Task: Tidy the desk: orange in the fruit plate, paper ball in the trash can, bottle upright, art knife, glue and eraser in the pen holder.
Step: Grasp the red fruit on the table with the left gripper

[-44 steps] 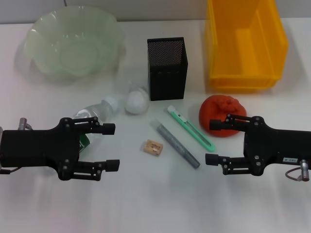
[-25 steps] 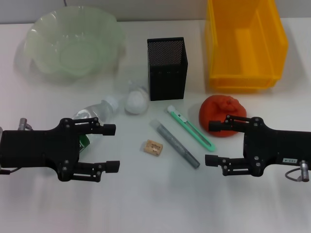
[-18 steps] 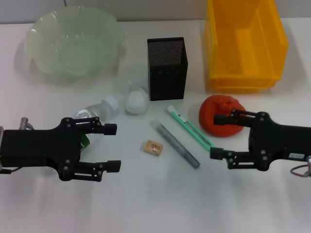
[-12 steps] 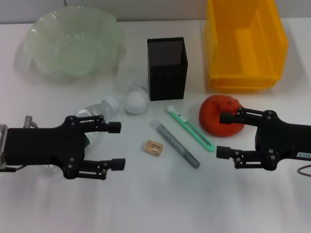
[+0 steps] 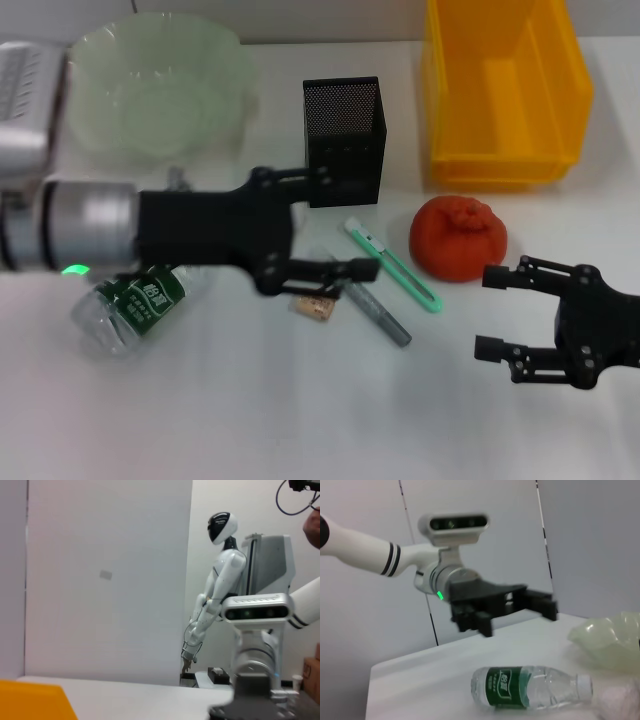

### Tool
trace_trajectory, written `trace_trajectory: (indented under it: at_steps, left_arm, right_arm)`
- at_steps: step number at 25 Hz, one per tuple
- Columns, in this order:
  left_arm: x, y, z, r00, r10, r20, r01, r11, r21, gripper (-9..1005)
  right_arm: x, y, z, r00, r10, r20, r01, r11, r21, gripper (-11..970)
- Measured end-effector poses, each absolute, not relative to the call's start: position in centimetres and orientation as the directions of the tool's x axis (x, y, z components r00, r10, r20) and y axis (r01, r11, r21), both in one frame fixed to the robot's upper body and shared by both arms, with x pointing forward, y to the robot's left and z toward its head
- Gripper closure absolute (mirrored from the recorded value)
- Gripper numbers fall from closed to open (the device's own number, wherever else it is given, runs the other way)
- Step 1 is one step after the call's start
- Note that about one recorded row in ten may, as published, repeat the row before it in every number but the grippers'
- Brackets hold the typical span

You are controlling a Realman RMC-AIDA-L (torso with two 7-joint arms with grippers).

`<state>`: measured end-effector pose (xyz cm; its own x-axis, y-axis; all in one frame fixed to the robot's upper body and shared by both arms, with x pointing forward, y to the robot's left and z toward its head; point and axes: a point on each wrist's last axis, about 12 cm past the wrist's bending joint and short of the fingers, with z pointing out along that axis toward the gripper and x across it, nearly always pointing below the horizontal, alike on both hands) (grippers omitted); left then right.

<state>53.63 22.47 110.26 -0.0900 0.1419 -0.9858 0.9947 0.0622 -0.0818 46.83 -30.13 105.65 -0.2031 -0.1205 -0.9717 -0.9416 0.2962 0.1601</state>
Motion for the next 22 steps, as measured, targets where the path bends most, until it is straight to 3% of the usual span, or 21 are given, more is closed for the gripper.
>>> trace_trajectory:
  at_steps: [10,13,15,22]
  left_arm:
    - [58.5,14.5,112.0,-0.016,0.241,-0.970,1.000,0.017,-0.012,186]
    - [58.5,14.5,112.0,-0.016,0.241,-0.970,1.000,0.017,-0.012,186]
    - [59.7,11.7,112.0,0.027,0.326,-0.945,0.999,0.013,0.033,186]
    - [59.8,7.5,111.5,0.194,0.471,-0.861,0.977,-0.015,0.212,187]
  right_arm:
    - [44.4,-31.5,104.4,-0.251,-0.119,-0.961,-0.916,0.351,0.196,148]
    - [44.2,-31.7,104.3,-0.259,-0.121,-0.958,-0.912,0.358,0.202,147]
    - [44.1,-31.8,104.1,-0.265,-0.127,-0.956,-0.910,0.360,0.205,147]
    - [44.1,-32.0,104.0,-0.270,-0.139,-0.953,-0.906,0.372,0.202,147]
